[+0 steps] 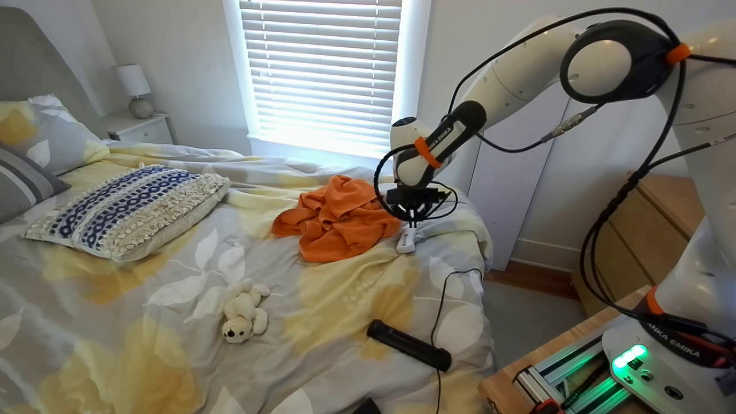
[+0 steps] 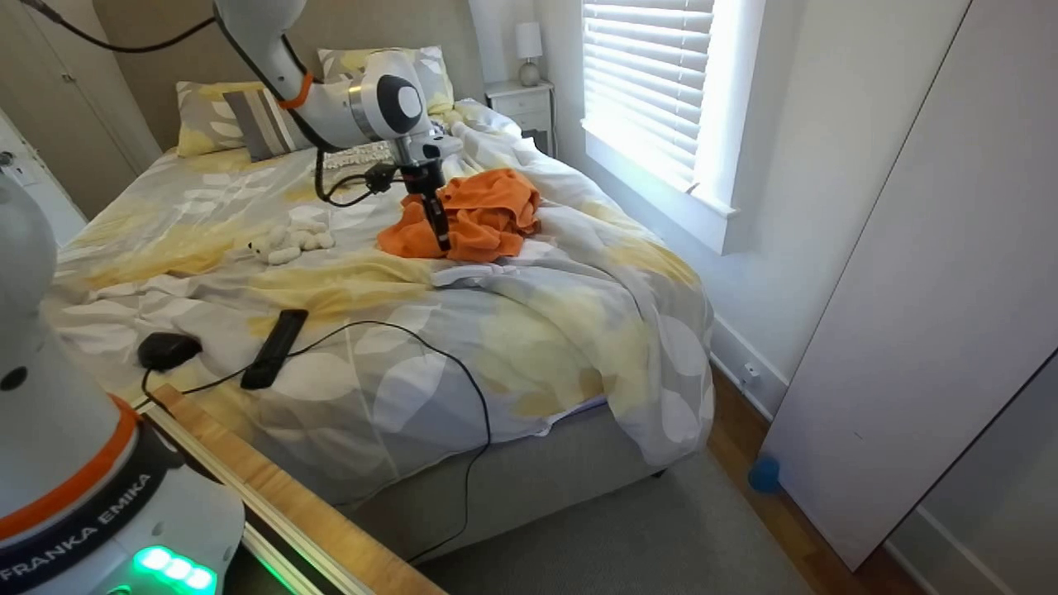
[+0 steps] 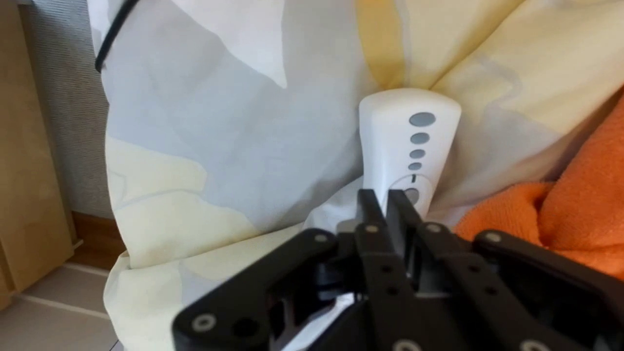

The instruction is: Turn the light on and off using the white remote

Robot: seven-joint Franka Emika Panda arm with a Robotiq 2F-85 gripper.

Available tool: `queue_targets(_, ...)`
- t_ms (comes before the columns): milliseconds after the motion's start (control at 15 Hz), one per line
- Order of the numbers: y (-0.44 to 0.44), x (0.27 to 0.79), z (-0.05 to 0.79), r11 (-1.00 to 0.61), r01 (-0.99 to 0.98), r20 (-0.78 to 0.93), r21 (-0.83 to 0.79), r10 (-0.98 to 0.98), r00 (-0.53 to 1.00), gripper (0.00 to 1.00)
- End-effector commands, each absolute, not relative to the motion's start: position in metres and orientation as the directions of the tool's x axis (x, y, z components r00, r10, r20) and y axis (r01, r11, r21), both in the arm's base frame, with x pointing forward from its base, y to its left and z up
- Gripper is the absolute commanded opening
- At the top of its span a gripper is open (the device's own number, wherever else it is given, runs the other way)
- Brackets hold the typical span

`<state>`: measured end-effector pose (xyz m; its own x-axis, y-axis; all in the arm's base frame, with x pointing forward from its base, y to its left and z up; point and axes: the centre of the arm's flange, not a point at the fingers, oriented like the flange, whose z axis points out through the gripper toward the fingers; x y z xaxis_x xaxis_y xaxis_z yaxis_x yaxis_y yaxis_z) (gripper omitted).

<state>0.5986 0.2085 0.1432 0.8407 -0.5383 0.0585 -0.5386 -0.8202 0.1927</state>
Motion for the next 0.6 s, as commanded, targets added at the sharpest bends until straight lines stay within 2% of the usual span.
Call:
queue_targets(0, 0.217, 0.624, 0.111, -0.804, -0.557, 0.102, 0.207, -0.549, 0.830, 0.00)
queue_targets(533, 0.222, 0.646, 0.079, -0.799, -0.563, 0.164, 0.210, -0.539, 0.826, 0.00)
